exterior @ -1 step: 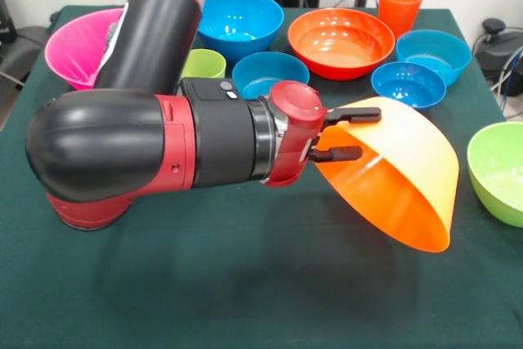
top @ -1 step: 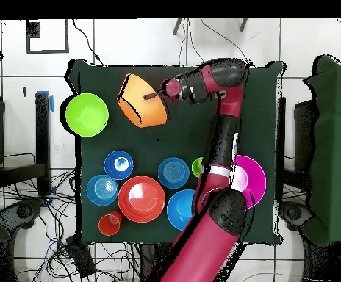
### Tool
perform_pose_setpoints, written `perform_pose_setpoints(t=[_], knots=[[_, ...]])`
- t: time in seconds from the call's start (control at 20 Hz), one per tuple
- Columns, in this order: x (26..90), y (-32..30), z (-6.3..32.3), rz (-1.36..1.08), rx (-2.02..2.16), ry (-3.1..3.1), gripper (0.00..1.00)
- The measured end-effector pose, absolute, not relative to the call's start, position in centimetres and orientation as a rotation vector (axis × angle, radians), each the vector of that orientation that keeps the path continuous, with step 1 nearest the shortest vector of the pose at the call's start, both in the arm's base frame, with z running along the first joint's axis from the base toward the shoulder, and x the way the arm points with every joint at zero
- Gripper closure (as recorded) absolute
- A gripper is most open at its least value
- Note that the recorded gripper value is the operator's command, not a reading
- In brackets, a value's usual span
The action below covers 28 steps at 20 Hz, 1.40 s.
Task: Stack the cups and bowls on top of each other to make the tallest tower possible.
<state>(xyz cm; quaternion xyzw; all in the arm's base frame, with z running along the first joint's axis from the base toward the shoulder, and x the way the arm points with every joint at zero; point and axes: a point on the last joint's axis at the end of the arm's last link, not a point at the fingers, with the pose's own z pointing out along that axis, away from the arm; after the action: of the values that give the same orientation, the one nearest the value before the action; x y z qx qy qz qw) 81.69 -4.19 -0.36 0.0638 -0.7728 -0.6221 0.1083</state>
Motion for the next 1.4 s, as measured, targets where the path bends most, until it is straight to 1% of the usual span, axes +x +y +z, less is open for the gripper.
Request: perform_pose_setpoints(t=[0.35,0.65,0.95,1.4], knots=[[83.3,-5.7,1.0,-1.703,0.243,-2.427,0.00],[84.1,-6.9,1.5,-1.615,0.302,-2.524,0.00],[84.5,-8.1,1.4,-1.537,0.320,-2.594,0.00],[85.7,-9.7,0.6,-1.447,0.241,-2.743,0.00]])
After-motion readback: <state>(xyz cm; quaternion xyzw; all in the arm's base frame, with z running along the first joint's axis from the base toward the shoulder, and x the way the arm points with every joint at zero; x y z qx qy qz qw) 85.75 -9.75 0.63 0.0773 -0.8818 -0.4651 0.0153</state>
